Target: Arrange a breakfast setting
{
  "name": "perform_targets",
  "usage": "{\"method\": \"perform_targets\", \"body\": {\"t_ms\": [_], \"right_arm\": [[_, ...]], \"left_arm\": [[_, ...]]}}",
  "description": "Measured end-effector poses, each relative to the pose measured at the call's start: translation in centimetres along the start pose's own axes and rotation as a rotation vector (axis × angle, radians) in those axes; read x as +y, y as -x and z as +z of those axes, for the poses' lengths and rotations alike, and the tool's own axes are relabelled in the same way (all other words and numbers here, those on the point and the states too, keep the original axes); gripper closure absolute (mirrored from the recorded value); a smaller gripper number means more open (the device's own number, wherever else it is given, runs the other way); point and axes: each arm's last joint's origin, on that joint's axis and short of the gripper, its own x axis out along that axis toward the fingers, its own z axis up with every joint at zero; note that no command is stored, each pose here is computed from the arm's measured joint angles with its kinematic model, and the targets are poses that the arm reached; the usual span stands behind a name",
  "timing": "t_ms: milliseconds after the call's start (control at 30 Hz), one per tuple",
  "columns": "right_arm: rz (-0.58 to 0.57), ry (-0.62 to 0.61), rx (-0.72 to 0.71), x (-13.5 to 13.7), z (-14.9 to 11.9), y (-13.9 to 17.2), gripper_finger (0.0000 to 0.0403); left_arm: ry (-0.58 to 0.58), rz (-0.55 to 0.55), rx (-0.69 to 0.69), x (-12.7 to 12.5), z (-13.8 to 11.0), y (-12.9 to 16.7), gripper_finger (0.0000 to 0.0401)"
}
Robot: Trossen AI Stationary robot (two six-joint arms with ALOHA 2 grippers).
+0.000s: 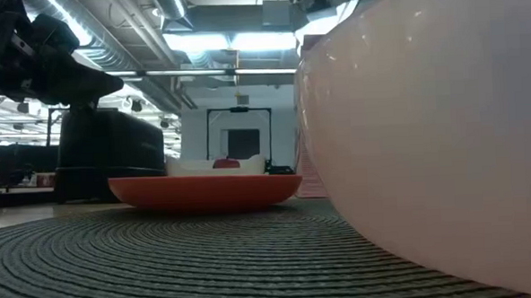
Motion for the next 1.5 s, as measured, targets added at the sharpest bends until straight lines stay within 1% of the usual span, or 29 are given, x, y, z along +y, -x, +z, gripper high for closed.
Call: {"method": "perform_targets", "body": {"t_ms": [1333, 1367, 1400, 1500], "right_arm": [[0.000, 0.001, 0.000, 0.00, 0.00, 0.00, 0.0338], [-0.003, 0.024, 0.001, -0.01, 0.00, 0.00, 0.0338], [-0.013, 0.073, 0.006, -0.04, -0.01, 0.00, 0.0338], [-0.059, 0.278, 0.028, -0.22, 0.02, 0.01, 0.0338]], "left_arm": [[0.000, 0.000, 0.000, 0.00, 0.00, 0.00, 0.0401], [0.000, 0.000, 0.000, 0.00, 0.00, 0.00, 0.0401], [0.000, 0.000, 0.000, 0.00, 0.00, 0.00, 0.0401], [0.000, 0.000, 0.000, 0.00, -0.01, 0.00, 0.0401]]}}
